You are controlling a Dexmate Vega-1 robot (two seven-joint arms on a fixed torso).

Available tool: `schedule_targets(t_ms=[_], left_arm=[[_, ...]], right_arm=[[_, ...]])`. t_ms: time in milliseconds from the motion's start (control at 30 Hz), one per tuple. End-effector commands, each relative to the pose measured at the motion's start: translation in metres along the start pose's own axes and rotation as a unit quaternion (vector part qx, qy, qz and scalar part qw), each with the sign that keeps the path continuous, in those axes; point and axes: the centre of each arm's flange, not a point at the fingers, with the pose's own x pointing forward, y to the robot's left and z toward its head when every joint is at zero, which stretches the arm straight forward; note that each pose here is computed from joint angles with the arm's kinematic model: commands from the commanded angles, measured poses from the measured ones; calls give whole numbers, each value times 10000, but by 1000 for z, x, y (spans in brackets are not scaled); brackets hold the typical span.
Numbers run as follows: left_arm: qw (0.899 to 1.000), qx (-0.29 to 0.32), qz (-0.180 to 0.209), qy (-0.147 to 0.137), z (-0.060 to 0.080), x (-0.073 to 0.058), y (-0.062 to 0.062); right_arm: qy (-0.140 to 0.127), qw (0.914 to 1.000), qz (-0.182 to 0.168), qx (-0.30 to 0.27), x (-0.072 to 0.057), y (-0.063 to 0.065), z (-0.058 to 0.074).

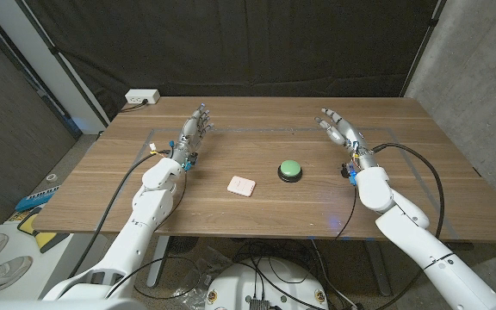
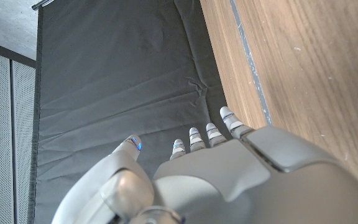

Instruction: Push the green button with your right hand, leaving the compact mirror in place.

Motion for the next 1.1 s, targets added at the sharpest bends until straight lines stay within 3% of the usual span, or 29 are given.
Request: schedule_targets(t_ms=[33,333,600,1100], left_arm=[[9999,26,-110,-4,1,1,-6],[9997,46,-222,-27,3,2,-11],[9995,22,-307,-34,1,2,-15],[9993,-23,-369,-85,-1,-4,-17]], right_arm=[[-128,9964,-139,-828,-25,2,19],[-211,9899,-163,-1389,-48,6,33],[-313,9801,-88,-1961,-70,18,45],[-620,9657,104,-2519,-90,36,64]])
